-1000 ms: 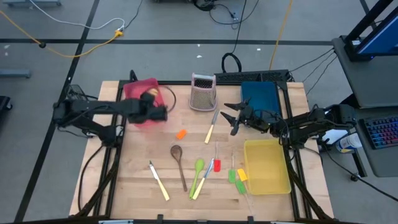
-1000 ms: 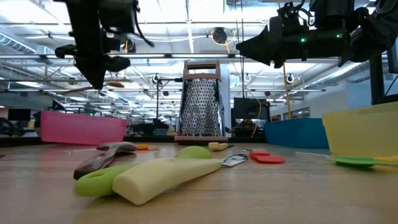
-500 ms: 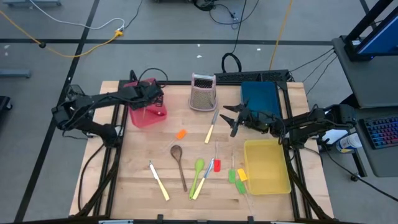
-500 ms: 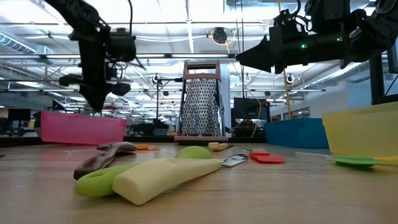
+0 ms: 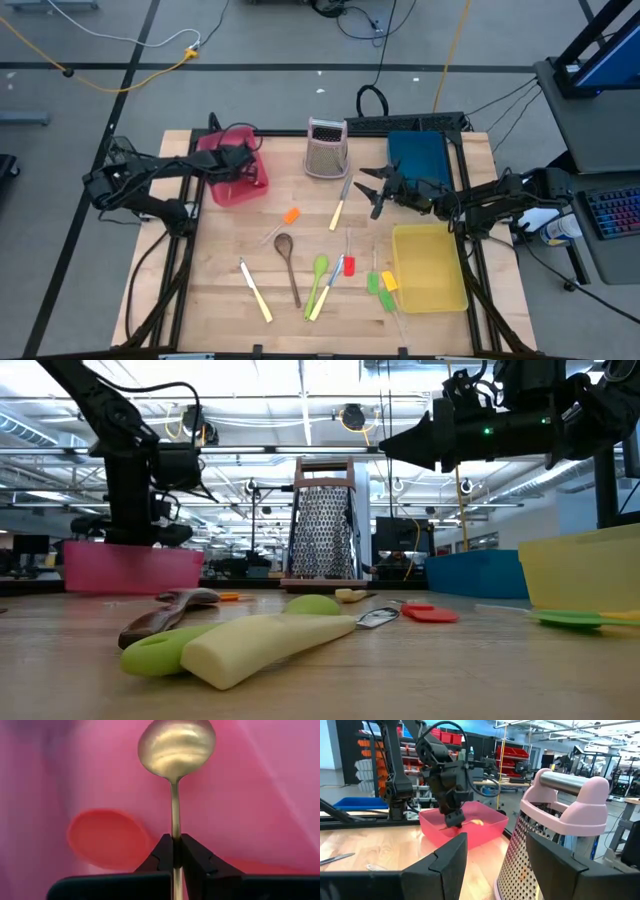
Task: Pick & Place Kitchen Items
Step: Put the gold serving spoon into the pink bin
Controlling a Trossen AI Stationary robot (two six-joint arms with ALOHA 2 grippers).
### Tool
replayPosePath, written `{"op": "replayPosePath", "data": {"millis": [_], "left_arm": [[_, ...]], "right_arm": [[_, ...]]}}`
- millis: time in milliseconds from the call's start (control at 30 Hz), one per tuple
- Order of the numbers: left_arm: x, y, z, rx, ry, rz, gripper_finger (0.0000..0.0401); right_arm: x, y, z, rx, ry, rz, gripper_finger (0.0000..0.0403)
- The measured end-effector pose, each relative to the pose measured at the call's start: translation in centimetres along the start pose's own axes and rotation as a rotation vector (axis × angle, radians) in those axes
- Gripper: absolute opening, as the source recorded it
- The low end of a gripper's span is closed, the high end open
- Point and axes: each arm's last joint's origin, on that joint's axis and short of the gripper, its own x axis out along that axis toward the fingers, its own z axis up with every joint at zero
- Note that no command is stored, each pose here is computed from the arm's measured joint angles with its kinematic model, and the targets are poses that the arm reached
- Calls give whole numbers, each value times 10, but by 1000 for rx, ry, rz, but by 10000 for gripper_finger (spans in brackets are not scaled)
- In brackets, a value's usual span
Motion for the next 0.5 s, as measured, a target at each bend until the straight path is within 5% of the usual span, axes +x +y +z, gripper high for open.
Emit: {"op": "replayPosePath", "data": {"millis": [233,500], "left_arm": [[-1,-13,-11,202,8,-140,19],[-7,-20,-22,318,24,-155,20]], "right_arm": [[0,0,0,-2,0,0,196],[0,0,-2,-5,21,2,196]]}}
